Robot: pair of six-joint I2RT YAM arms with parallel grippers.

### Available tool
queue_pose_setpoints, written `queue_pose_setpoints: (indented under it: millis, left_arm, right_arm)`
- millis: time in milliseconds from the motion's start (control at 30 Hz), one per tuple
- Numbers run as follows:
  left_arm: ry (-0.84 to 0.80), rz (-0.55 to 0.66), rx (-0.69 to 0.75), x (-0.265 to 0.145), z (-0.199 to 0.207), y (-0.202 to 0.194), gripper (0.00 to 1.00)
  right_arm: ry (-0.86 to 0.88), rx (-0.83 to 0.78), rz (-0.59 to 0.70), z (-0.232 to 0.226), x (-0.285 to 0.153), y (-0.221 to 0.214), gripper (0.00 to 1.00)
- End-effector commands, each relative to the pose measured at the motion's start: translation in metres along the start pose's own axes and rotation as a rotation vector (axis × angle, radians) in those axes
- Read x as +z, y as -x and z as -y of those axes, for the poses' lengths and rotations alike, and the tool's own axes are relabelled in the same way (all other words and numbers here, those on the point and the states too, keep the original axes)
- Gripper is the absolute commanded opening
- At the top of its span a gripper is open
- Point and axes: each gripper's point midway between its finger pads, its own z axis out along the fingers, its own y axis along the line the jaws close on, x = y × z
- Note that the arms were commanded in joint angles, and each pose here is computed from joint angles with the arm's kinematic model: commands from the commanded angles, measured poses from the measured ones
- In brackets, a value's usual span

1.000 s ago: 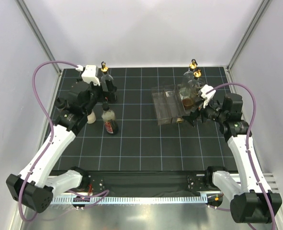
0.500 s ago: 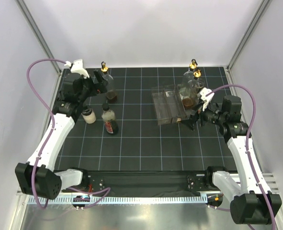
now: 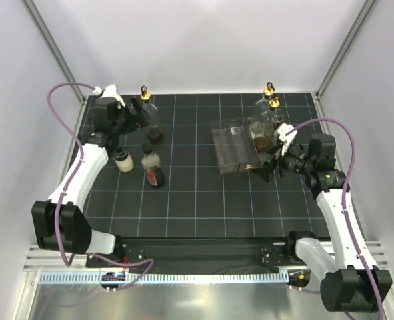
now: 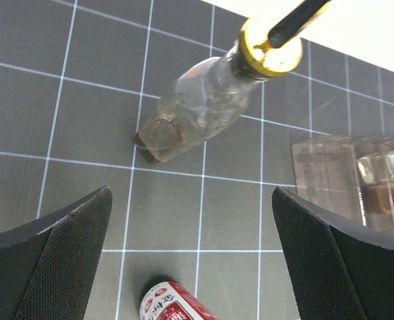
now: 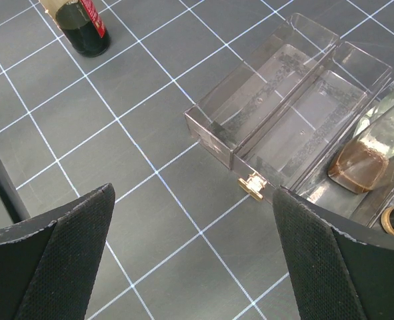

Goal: Organize the condiment bottles
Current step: Pick up the bottle from the center of the board.

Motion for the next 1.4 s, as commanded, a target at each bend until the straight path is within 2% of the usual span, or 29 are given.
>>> queue_pose_setpoints:
  millis: [0,600,900,1067,1367]
  left_arm:
    - [0.002,0.029,0.004,0.004,0.002,0.017,1.00]
    - [0.015,-0.052,0.048,0.053,-0.001,0.009,0.98]
    - [-0.040,0.033,0.178,0.071,0.006,0.030,0.94]
    - [-0.122,0.080,0.205,0.082,0.022,0.042,0.89]
    - [-0.148,0.125,0.253,0.094,0.027,0.053,0.84]
  right_arm:
    - [0.017,-0.028,0.015,-0.005,-0.002,0.004,1.00]
    - [0.036,-0.016,0.010,-0.006,0.001,0.001,1.00]
    - [0.042,-0.010,0.004,-0.006,0.002,-0.001,1.00]
    - [0.041,-0.010,0.002,-0.005,0.002,-0.002,1.00]
    - [0.051,0.001,-0.006,-0.005,0.004,-0.004,1.00]
